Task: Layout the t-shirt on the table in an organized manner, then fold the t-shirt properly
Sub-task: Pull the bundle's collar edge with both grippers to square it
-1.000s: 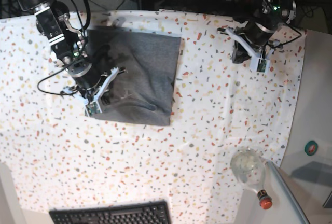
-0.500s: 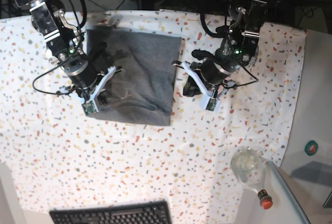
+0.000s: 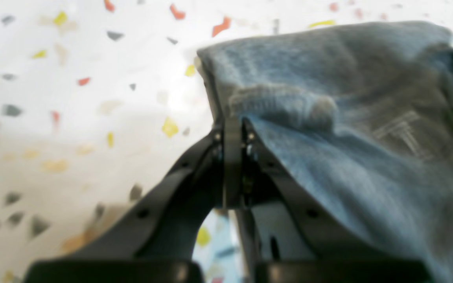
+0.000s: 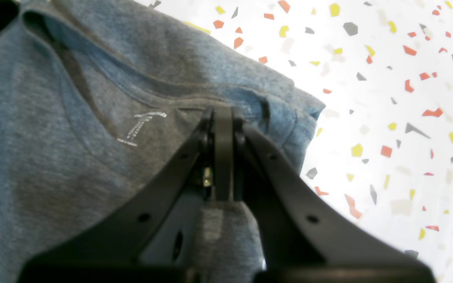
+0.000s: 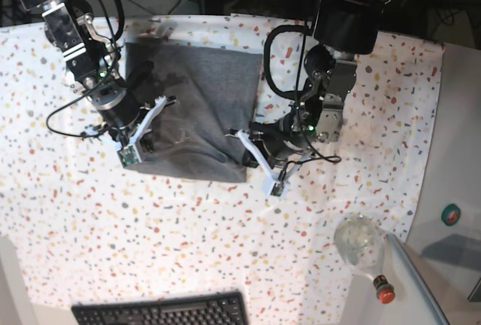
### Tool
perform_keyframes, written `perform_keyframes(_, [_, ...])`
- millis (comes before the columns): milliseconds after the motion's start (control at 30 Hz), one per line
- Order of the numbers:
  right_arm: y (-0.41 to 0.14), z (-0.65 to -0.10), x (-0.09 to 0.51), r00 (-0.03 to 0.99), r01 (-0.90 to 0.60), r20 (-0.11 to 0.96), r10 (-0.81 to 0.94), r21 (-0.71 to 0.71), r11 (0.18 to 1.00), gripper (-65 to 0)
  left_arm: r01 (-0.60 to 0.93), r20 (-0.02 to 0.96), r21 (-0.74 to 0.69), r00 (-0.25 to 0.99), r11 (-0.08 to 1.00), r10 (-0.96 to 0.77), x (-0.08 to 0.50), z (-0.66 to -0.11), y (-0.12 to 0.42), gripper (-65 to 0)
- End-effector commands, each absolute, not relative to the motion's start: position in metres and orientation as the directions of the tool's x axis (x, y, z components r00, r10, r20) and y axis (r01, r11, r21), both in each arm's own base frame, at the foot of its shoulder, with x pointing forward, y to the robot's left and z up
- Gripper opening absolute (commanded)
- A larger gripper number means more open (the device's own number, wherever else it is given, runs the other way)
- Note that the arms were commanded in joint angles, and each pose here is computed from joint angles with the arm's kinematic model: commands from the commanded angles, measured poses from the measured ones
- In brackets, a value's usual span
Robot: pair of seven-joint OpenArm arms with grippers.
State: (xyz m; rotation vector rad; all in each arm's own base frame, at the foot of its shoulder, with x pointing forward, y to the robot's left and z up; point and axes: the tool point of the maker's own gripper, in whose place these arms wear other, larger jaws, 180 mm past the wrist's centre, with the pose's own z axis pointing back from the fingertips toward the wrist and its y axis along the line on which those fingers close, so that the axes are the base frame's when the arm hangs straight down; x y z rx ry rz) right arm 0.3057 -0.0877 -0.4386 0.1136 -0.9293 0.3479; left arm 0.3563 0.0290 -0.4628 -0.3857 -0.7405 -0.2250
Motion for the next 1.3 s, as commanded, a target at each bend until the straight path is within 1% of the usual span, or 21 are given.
perform_keyframes(0, [-0.089,-0.425,0.317,0.503,-0.338,0.831,0.238,-0.065,0.939,-65.0,0.346,0.737,-0.275,0.675,0.897,-0.035,0.379,-0.443,0.017,-65.0])
perform_keyframes(133, [-0.091,-0.434,0.31,0.525,-0.336,0.816,0.241,-0.062,0.94,-65.0,0.347,0.729,-0.295,0.684,0.89,-0.024,0.393,-0.44,0.004,-65.0])
perform_keyframes(233, [-0.098,-0.438,0.301,0.533,-0.342,0.806,0.258,-0.074,0.937,-65.0,0.339,0.737,-0.291,0.675,0.895,-0.016,0.4,-0.436,0.009,-65.0])
perform_keyframes(333, [-0.092,-0.426,0.294,0.511,-0.357,0.821,0.255,-0.068,0.932,-65.0,0.348,0.766,-0.266,0.643,0.899,-0.022,0.401,-0.424,0.02,-65.0])
perform_keyframes(433, [-0.087,-0.415,0.278,0.493,-0.378,0.832,0.255,-0.059,0.924,-65.0,0.368,0.806,-0.233,0.591,0.9,-0.033,0.382,-0.408,0.03,-65.0])
perform_keyframes(533, [-0.077,-0.409,0.259,0.494,-0.393,0.836,0.237,-0.029,0.919,-65.0,0.393,0.815,-0.23,0.577,0.89,-0.044,0.34,-0.405,0.028,-65.0])
perform_keyframes(600, [-0.071,-0.41,0.247,0.505,-0.401,0.832,0.229,-0.008,0.916,-65.0,0.394,0.801,-0.255,0.598,0.883,-0.036,0.308,-0.411,0.021,-65.0])
perform_keyframes(700, [-0.062,-0.418,0.23,0.539,-0.398,0.816,0.208,0.029,0.917,-65.0,0.436,0.765,-0.29,0.641,0.852,-0.068,0.264,-0.425,0.0,-65.0])
perform_keyframes(833, [-0.064,-0.443,0.218,0.597,-0.377,0.775,0.205,0.045,0.925,-65.0,0.427,0.693,-0.319,0.714,0.846,-0.099,0.232,-0.457,-0.004,-65.0])
perform_keyframes(1000, [-0.08,-0.473,0.211,0.654,-0.353,0.722,0.225,0.028,0.935,-65.0,0.395,0.61,-0.319,0.781,0.862,-0.133,0.209,-0.492,0.012,-65.0])
perform_keyframes(1100, [-0.082,-0.469,0.212,0.647,-0.356,0.728,0.228,0.023,0.934,-65.0,0.396,0.603,-0.309,0.784,0.865,-0.144,0.204,-0.495,0.02,-65.0])
perform_keyframes(1267, [-0.07,-0.43,0.222,0.577,-0.363,0.794,0.192,0.038,0.931,-65.0,0.433,0.699,-0.284,0.704,0.855,-0.125,0.218,-0.451,0.018,-65.0])
